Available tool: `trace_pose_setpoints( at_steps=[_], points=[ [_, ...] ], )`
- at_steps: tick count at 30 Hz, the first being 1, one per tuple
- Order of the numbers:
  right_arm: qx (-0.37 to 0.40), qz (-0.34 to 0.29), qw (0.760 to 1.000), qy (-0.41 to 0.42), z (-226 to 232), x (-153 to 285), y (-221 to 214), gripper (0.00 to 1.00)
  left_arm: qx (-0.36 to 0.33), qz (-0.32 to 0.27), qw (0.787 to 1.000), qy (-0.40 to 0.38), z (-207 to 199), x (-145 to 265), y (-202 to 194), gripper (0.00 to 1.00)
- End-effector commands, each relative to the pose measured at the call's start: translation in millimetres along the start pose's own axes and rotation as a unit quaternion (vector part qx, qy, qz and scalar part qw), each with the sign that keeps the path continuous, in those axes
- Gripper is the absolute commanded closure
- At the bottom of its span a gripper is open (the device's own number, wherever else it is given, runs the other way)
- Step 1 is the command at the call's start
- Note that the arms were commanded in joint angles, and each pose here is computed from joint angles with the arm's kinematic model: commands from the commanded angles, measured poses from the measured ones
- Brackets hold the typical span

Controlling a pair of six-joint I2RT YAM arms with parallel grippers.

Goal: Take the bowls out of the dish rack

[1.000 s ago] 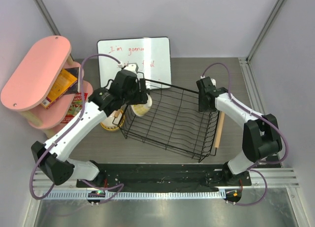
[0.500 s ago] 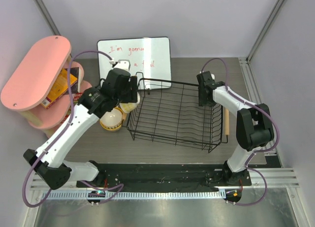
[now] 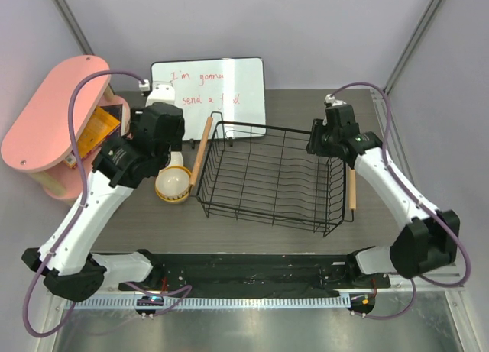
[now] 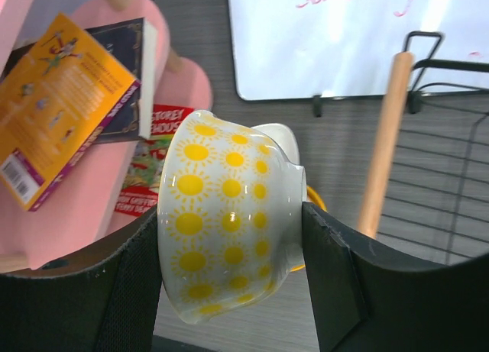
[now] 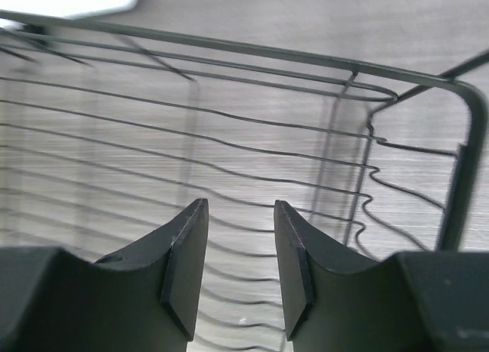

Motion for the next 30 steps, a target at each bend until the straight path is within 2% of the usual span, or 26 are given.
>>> trace_pose_setpoints(
  at_steps=[1,9,15,18,23,27,30],
  points=[
    [-0.029,-0.03,0.996,0.075,17,39,11,0.55,-0.05,0.024,0.995,0.083,11,-10,-10,1.0],
    [-0.039,-0.039,0.991,0.119,24,66,11,0.55,-0.125,0.086,0.98,0.126,-12,-45,-50,1.0],
    [-0.04,-0.028,0.991,0.124,21,67,1,0.55,-0.155,0.14,0.97,0.122,-26,-70,-66,1.0],
    [-0.04,-0.027,0.99,0.134,22,68,0,0.54,-0.158,0.147,0.97,0.111,-34,-80,-69,1.0],
    [-0.042,-0.025,0.989,0.137,22,66,-2,0.54,-0.204,0.197,0.951,0.121,-47,-100,-87,1.0],
    [-0.043,-0.018,0.99,0.136,21,62,-6,0.54,-0.2,0.214,0.951,0.095,-57,-104,-97,1.0],
    [-0.042,-0.016,0.99,0.134,20,61,-9,0.54,-0.223,0.242,0.939,0.098,-58,-106,-110,1.0]
  ],
)
Point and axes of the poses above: each gripper's point midway between its finger pads, its own x axis back along the fingers, its own z axis along the line the jaws close on, y = z × x, the point moved 7 cm from there along x, back along the fingers, and after that the axes turned 10 degrees about -x, right-handed, at the moved point
